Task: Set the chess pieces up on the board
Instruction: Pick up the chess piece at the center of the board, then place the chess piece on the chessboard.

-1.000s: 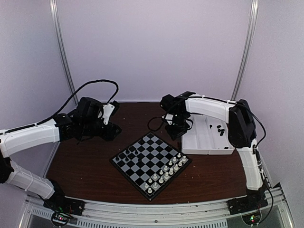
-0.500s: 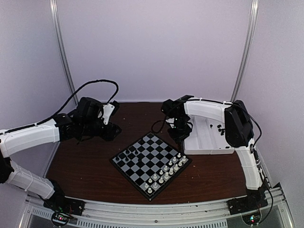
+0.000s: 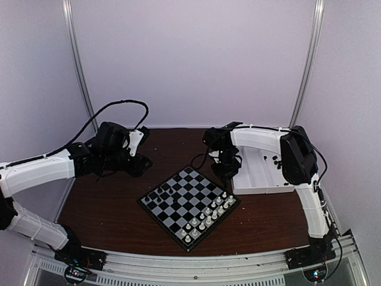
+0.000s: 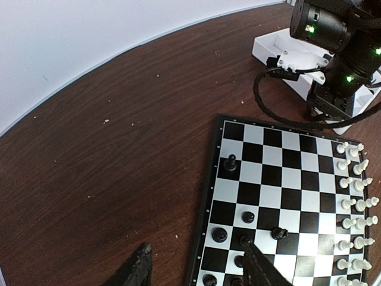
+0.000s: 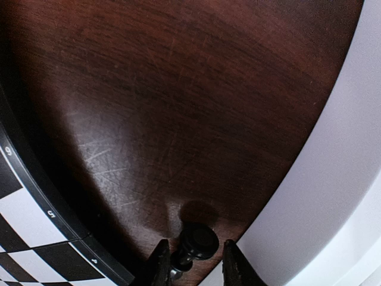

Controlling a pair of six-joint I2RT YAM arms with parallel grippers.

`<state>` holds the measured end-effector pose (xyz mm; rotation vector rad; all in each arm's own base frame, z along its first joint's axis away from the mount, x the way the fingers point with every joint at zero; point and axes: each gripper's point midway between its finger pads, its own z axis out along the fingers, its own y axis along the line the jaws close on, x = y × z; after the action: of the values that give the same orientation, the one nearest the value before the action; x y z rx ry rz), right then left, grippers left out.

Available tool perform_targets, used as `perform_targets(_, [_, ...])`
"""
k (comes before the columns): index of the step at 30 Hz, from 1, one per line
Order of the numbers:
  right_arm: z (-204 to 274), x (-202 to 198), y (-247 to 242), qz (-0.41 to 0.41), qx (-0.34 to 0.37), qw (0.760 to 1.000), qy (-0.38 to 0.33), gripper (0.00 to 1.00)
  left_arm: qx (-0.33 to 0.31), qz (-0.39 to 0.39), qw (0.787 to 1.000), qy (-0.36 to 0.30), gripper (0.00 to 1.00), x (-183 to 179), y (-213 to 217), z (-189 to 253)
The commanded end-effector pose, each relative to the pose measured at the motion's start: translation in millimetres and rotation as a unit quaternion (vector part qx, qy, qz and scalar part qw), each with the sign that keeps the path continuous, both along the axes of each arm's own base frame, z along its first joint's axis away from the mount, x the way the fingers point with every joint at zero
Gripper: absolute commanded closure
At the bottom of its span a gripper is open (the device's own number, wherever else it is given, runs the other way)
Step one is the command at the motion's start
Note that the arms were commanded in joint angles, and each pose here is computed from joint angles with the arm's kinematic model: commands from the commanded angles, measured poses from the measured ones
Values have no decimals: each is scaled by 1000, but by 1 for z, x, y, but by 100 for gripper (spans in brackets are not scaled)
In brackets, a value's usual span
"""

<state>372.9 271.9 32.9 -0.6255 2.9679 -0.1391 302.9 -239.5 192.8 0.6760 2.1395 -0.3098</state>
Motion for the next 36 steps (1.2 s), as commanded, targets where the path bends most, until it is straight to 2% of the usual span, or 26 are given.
perform_targets(1, [-21,-9,-5,-8,-3,1000,29,70,-16,0,1000,-25,48,8,-3,14])
perform_targets(5, [-24,-8,0,-9,12,999,32,72,-15,0,1000,-24,48,8,-3,13])
perform_targets(10, [-11,5,4,-13,31,999,6,81,-15,0,1000,-25,48,8,-3,14])
perform_targets(18, [51,31,12,-19,91,992,-80,87,-40,-11,999,-16,48,8,-13,18])
perform_targets(27, [126,38,31,-27,213,964,-160,88,-100,-47,994,15,48,10,-46,25])
perform_targets(30, [149,33,46,-40,284,944,-162,87,-138,-63,988,23,48,10,-60,30])
perform_targets(33, [175,27,67,-62,386,906,-162,86,-166,-81,983,20,47,9,-81,38])
perform_targets(36, [195,21,80,-98,473,862,-152,85,-159,-91,983,5,41,8,-102,42])
